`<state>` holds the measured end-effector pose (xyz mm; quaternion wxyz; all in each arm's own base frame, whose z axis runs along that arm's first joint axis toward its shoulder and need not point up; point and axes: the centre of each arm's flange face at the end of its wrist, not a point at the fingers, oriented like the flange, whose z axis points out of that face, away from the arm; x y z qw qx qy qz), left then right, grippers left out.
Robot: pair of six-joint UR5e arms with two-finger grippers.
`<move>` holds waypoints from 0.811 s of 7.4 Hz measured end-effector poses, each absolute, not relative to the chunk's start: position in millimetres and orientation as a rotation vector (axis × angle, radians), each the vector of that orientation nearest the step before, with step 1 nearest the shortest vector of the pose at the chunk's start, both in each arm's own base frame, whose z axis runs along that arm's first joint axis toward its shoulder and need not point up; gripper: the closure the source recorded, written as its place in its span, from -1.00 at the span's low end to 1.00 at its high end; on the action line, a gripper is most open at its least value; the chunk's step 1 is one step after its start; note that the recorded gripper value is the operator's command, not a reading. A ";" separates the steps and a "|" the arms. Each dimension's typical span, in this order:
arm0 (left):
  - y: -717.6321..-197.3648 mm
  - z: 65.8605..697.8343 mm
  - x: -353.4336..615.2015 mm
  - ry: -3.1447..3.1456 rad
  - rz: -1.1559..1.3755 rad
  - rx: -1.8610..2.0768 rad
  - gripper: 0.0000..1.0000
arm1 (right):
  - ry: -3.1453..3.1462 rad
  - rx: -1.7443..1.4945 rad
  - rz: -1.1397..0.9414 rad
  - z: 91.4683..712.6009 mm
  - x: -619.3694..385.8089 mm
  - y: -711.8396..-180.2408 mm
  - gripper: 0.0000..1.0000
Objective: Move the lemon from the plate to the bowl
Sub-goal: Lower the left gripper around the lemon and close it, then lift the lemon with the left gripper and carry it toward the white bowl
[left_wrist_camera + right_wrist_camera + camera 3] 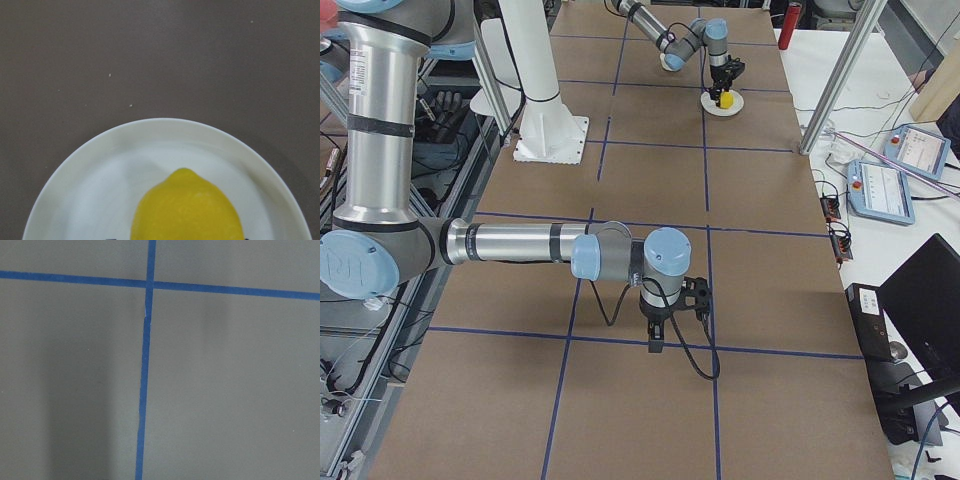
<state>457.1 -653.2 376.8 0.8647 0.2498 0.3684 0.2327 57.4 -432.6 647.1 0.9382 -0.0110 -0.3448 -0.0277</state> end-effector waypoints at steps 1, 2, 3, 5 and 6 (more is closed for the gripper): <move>-652.8 372.6 454.9 0.777 0.486 0.527 0.95 | -0.704 -0.022 -0.057 647.1 57.4 -432.6 -1.00; -651.6 361.9 445.5 0.784 0.482 0.541 1.00 | -0.704 -0.022 -0.057 647.1 57.4 -432.6 -1.00; -642.5 351.7 425.8 0.797 0.478 0.553 1.00 | -0.704 -0.023 -0.057 647.1 57.4 -432.6 -1.00; -585.7 356.7 364.6 0.824 0.478 0.542 1.00 | -0.704 -0.022 -0.057 647.1 57.4 -432.6 -1.00; -553.3 375.6 332.1 0.810 0.466 0.506 1.00 | -0.704 -0.023 -0.057 647.1 57.4 -432.6 -1.00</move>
